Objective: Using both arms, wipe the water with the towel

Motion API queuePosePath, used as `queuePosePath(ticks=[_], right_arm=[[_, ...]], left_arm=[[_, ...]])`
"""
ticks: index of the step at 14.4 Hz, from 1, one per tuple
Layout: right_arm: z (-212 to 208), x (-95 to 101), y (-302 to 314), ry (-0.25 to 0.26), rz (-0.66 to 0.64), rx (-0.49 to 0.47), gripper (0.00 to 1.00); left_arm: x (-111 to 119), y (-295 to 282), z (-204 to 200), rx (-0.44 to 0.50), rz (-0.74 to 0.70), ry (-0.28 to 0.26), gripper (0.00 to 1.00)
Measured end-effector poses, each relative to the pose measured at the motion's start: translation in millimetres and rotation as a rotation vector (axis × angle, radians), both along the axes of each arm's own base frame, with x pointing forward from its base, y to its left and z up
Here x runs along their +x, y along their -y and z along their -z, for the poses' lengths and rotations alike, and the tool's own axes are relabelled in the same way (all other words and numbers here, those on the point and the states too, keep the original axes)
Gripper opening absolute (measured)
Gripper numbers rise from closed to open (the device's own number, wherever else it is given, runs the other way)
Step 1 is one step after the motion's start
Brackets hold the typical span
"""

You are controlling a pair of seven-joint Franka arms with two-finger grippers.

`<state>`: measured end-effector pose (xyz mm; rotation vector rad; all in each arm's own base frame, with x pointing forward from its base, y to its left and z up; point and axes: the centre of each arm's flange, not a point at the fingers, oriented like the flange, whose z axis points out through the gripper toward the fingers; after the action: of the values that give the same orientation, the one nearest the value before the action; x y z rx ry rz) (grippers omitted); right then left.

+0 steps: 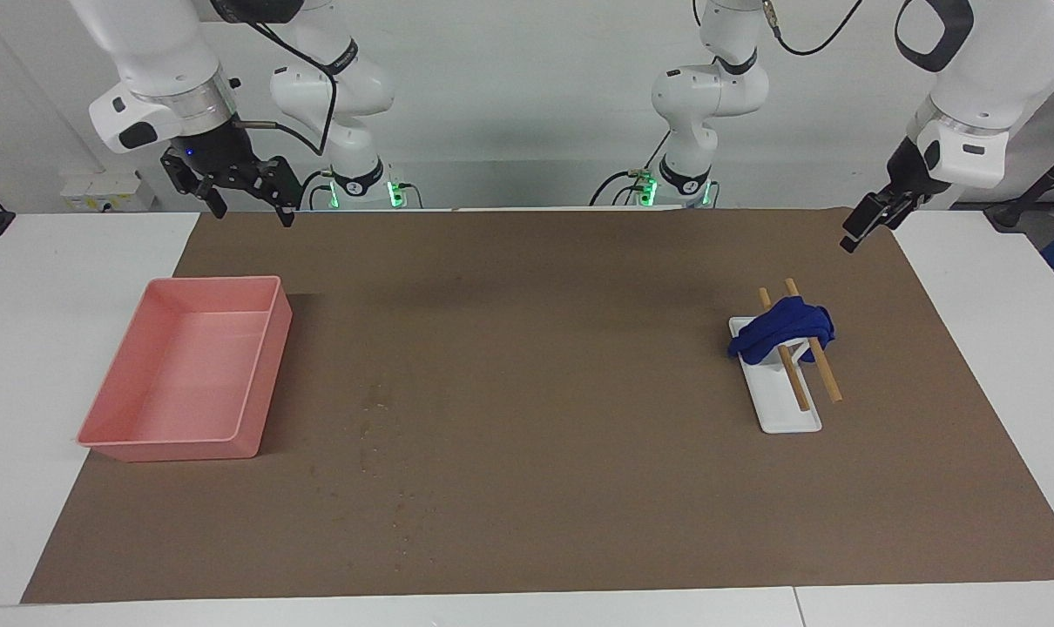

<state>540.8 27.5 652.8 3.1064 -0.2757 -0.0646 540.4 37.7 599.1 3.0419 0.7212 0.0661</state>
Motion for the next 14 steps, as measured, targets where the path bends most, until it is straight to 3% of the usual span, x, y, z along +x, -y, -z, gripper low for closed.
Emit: queuePosePath(ticks=[3,6,11,14], right_arm=[[-3.1,-1.8,0.4,0.006,0.000,0.000,1.00],[-5.0,0.4,2.3,0.027,0.004,0.006,1.00],[0.3,10.8,2.5,0.065,0.005,0.009,1.00],[11.7,21.4,3.0,0.069,0.007,0.009,1.00]], left_arm=[[-19.9,-19.8,37.7,-0.005,-0.123,0.019,1.00],[-33.4,-29.3,57.1,-0.017,-0.333,0.018,1.00],[-23.2,-5.2,99.2,-0.039,-0.651,0.039,1.00],[-4.8,6.9,128.1,-0.049,-0.707,0.059,1.00]])
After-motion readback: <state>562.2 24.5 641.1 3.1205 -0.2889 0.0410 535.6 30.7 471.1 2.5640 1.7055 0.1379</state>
